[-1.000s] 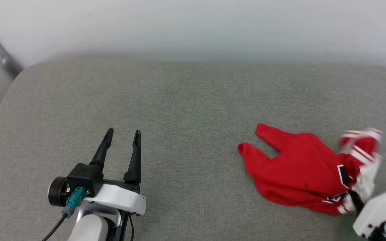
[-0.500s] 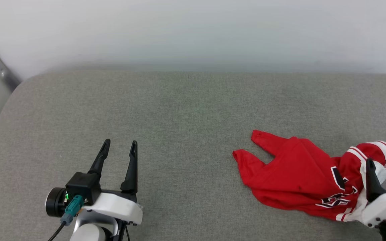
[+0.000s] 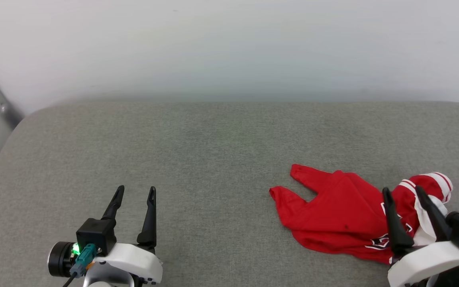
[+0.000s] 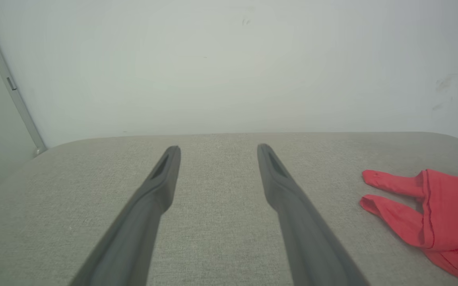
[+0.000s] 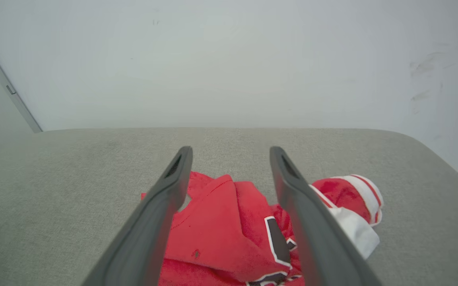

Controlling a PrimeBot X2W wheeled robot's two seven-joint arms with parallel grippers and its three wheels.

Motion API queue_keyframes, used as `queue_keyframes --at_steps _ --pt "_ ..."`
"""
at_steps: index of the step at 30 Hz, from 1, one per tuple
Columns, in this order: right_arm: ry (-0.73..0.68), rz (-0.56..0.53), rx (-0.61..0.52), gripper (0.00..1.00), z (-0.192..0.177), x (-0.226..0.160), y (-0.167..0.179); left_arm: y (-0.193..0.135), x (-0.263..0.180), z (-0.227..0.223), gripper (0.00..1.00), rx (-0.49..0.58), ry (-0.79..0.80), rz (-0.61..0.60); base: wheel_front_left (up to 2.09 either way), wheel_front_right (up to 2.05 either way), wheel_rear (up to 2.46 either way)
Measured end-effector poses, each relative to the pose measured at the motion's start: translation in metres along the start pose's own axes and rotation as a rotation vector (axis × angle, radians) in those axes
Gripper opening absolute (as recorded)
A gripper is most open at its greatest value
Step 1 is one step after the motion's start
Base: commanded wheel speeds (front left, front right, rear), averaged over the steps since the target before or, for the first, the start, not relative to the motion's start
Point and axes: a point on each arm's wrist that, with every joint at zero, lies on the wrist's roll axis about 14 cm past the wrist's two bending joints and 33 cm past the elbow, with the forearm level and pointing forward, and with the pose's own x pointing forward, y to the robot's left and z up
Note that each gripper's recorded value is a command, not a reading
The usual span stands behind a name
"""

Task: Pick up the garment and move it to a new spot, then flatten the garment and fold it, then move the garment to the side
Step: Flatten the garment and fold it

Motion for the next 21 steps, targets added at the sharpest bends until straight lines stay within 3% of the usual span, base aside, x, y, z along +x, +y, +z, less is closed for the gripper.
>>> queue_keyframes --at_steps 8,14,18,19,21 --pt "0.022 -0.017 0.010 1.00 -0.003 -0.015 -0.004 -0.032 0.015 -0.002 1.00 -0.011 0.026 -0.116 0.00 0.00 0.00" --pt "0.032 -0.043 0.011 1.00 -0.006 -0.015 -0.011 -0.103 0.048 0.015 1.00 -0.026 0.014 -0.364 0.00 0.00 0.00" --pt "0.031 -0.059 0.018 1.00 -0.008 -0.012 -0.016 -0.155 0.066 0.013 1.00 0.003 0.074 -0.544 0.00 0.00 0.00" --pt "0.031 -0.059 0.018 1.00 -0.008 -0.012 -0.016 -0.155 0.066 0.013 1.00 0.003 0.074 -0.544 0.00 0.00 0.00" --pt "0.029 -0.077 0.017 1.00 -0.010 -0.011 -0.022 -0.185 0.072 -0.003 1.00 0.045 0.168 -0.650 0.00 0.00 0.00"
